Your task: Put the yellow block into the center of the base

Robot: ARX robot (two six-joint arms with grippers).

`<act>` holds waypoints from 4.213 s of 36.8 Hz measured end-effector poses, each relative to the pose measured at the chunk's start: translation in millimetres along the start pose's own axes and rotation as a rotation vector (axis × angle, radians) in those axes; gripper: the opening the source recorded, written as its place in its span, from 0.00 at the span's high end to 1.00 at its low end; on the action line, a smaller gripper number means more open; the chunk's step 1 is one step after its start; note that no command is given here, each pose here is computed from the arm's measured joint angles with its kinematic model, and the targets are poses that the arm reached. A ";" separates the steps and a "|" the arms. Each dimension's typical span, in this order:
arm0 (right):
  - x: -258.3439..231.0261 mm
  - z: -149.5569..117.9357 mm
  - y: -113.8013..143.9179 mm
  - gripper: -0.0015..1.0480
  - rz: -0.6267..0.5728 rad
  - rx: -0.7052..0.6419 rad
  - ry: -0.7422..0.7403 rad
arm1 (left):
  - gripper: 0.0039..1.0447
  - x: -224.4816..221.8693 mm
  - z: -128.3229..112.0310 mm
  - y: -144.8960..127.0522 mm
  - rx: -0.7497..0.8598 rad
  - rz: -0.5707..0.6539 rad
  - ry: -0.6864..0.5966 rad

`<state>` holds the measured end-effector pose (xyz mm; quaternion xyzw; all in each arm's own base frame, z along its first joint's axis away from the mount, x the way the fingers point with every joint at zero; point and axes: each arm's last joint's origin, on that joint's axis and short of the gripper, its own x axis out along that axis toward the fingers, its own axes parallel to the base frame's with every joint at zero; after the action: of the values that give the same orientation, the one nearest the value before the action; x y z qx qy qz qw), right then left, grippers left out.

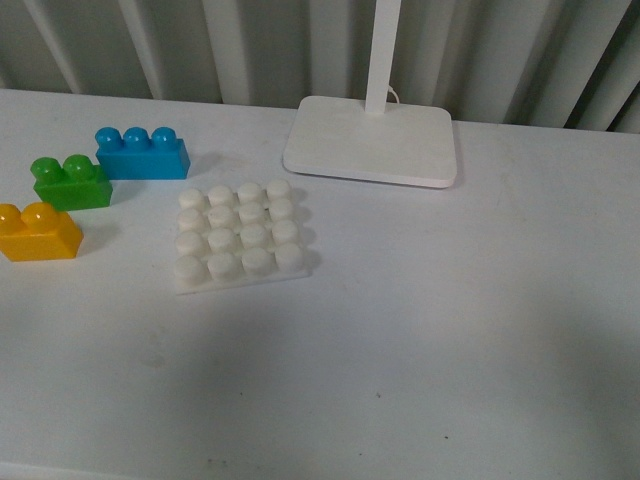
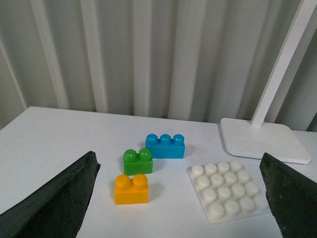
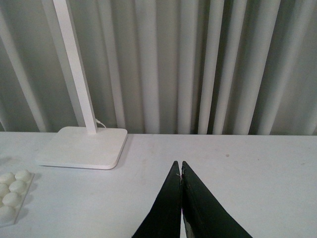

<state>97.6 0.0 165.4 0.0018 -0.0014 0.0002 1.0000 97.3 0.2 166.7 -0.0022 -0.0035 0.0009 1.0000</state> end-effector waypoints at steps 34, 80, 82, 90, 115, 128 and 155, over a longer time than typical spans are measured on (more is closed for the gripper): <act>0.0 0.1 0.0 0.09 0.000 -0.001 -0.001 | 0.06 142.7 -73.6 0.2 -0.059 0.071 0.502; 0.0 0.1 0.0 0.09 0.000 -0.001 -0.001 | 0.06 213.3 -109.5 15.6 0.066 0.067 0.612; 0.0 0.1 0.0 0.09 0.000 -0.001 -0.001 | 0.06 214.4 -110.2 16.9 0.068 0.076 0.614; 0.0 0.1 0.0 0.09 0.000 -0.001 -0.001 | 0.06 218.2 -112.7 27.8 0.069 0.101 0.623; 0.0 0.1 0.0 0.09 0.000 -0.001 -0.001 | 0.06 223.3 -130.0 32.4 0.087 0.098 0.676; 0.0 -0.1 0.0 0.09 0.000 -0.001 0.000 | 0.09 225.9 -132.8 29.6 0.085 0.098 0.680; 0.0 0.1 0.0 0.09 0.000 -0.001 -0.001 | 0.38 205.9 -83.4 -27.5 0.068 0.056 0.593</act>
<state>97.6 0.0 165.5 0.0014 -0.0018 0.0002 1.0000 303.8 -27.3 84.9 0.0309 0.2887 0.0280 0.9565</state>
